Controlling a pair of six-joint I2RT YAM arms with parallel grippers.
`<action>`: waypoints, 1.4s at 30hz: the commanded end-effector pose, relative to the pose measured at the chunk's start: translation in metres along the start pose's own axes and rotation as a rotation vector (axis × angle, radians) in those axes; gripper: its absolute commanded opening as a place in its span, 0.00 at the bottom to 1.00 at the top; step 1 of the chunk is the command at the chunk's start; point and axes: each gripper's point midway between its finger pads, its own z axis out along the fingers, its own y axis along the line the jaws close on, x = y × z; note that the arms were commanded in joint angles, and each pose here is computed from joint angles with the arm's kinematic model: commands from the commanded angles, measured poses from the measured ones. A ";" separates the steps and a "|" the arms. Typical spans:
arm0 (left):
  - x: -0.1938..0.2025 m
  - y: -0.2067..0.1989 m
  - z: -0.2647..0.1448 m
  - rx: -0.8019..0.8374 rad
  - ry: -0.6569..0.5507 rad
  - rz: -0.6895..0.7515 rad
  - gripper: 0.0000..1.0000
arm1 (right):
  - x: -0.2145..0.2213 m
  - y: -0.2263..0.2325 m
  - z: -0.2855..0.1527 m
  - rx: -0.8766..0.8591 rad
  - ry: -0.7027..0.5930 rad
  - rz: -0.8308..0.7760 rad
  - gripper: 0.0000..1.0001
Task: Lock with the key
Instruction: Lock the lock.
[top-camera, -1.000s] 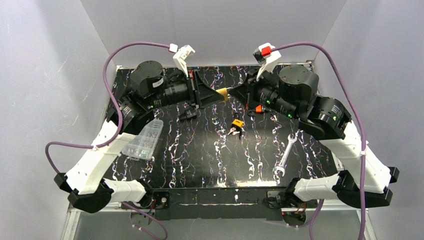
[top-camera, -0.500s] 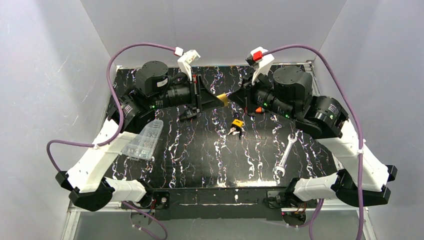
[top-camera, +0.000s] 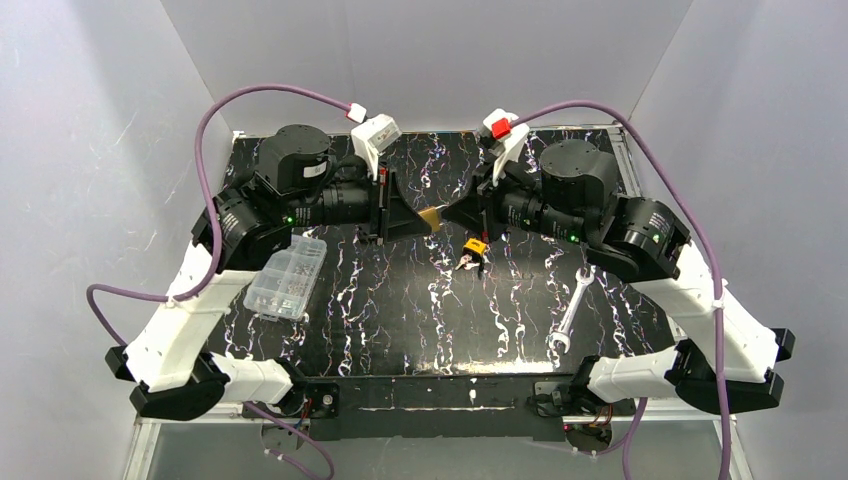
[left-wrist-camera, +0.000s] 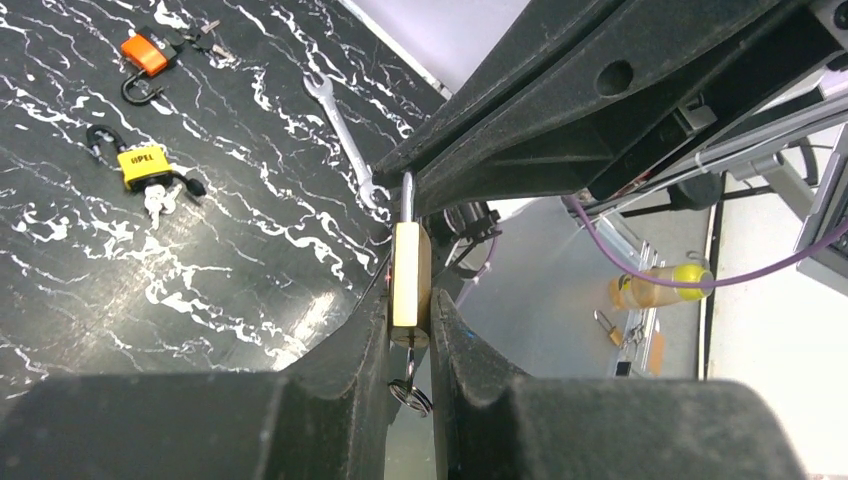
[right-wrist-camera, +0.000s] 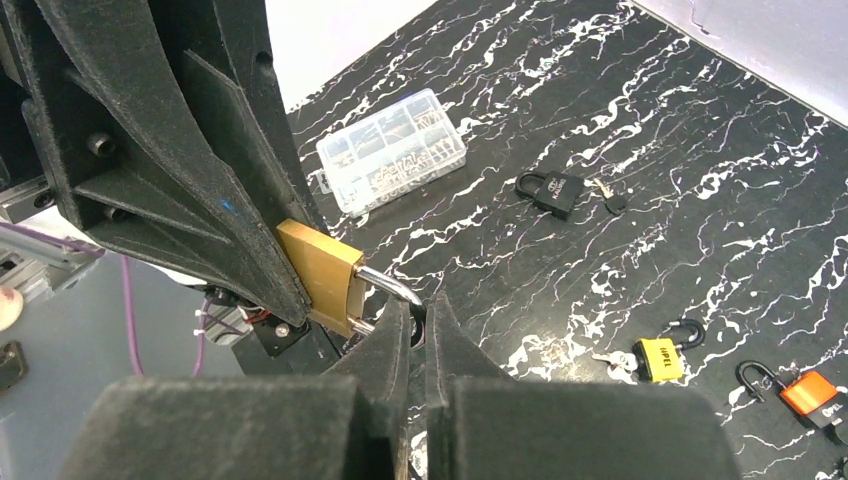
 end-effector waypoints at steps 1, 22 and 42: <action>-0.013 -0.024 0.018 0.117 -0.019 0.107 0.00 | -0.015 0.072 0.025 -0.302 -0.063 -0.001 0.01; -0.028 -0.058 0.013 0.210 -0.079 0.080 0.00 | -0.031 0.038 0.064 -0.061 -0.129 -0.036 0.01; -0.033 -0.078 0.013 0.306 -0.115 -0.017 0.00 | -0.032 0.092 0.037 -0.327 -0.183 -0.195 0.01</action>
